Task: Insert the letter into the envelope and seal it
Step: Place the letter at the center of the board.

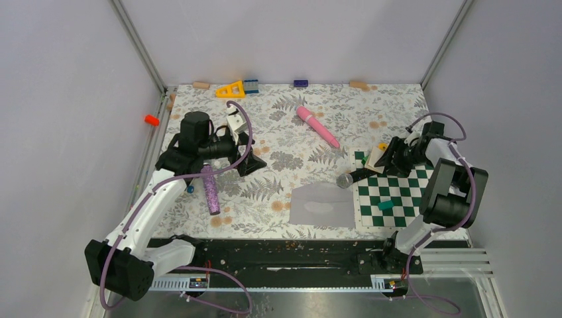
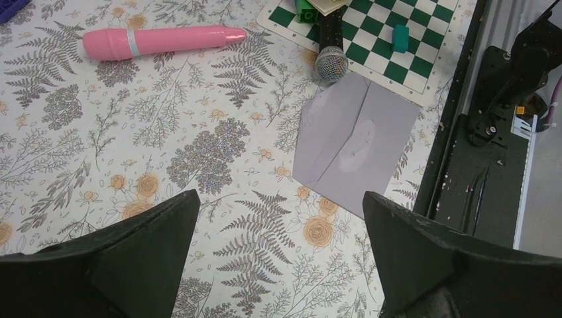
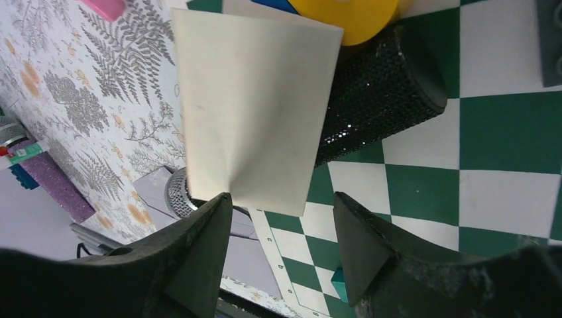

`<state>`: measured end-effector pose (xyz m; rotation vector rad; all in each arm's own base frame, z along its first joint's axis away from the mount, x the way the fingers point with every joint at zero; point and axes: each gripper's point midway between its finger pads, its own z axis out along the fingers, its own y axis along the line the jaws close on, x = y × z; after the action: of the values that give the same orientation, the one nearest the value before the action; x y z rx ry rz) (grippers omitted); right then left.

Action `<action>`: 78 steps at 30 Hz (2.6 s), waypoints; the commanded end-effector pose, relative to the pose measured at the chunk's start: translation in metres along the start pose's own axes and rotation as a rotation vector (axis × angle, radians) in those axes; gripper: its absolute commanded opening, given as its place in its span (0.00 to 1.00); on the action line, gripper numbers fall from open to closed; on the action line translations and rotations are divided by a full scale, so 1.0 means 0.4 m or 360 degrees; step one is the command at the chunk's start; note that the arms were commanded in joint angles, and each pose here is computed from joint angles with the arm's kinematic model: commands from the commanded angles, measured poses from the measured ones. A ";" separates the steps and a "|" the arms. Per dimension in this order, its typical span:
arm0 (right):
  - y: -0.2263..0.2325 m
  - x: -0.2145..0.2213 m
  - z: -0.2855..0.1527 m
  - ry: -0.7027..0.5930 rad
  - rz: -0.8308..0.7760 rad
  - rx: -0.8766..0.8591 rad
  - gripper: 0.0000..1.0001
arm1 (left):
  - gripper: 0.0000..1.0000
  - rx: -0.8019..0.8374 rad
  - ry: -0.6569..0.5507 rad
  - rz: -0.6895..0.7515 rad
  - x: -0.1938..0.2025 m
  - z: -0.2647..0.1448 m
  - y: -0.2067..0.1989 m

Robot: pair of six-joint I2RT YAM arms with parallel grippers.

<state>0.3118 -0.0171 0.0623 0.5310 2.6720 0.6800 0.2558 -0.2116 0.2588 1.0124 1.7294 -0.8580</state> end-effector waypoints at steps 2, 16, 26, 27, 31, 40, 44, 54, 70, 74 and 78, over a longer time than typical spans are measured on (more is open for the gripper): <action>0.001 -0.004 0.025 0.0004 0.0053 -0.0121 0.65 | 0.99 0.0042 -0.0075 0.0058 -0.029 -0.005 -0.010; -0.012 -0.001 0.057 0.0035 0.0177 -0.0250 0.47 | 0.99 0.0050 -0.0077 0.0056 -0.029 -0.003 -0.011; -0.009 0.007 0.047 0.0031 0.0192 -0.0295 0.26 | 0.99 0.0053 -0.0076 0.0057 -0.027 -0.004 -0.012; -0.009 0.007 0.046 0.0029 0.0191 -0.0301 0.25 | 0.99 0.0053 -0.0078 0.0059 -0.027 -0.004 -0.013; -0.010 0.011 0.041 0.0031 0.0189 -0.0302 0.23 | 0.99 0.0054 -0.0078 0.0061 -0.027 -0.005 -0.013; -0.003 0.019 0.018 0.0023 0.0187 -0.0348 0.23 | 0.99 0.0057 -0.0076 0.0061 -0.025 -0.004 -0.014; -0.003 0.022 0.009 0.0015 0.0184 -0.0360 0.23 | 0.99 0.0060 -0.0077 0.0061 -0.026 -0.004 -0.015; 0.009 0.026 -0.005 0.0009 0.0175 -0.0415 0.22 | 0.99 0.0062 -0.0079 0.0064 -0.027 -0.005 -0.016; 0.004 0.050 -0.019 0.0022 0.0125 -0.0421 0.21 | 0.99 0.0060 -0.0079 0.0065 -0.027 -0.005 -0.015; 0.003 0.054 -0.024 0.0021 0.0119 -0.0421 0.21 | 0.99 0.0060 -0.0080 0.0065 -0.027 -0.005 -0.016; 0.001 0.059 -0.025 0.0032 0.0118 -0.0420 0.18 | 0.99 0.0057 -0.0082 0.0066 -0.029 -0.006 -0.015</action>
<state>0.2930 -0.0128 0.0562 0.5844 2.5487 1.0302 0.2527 -0.2133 0.2600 1.0228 1.7191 -0.8815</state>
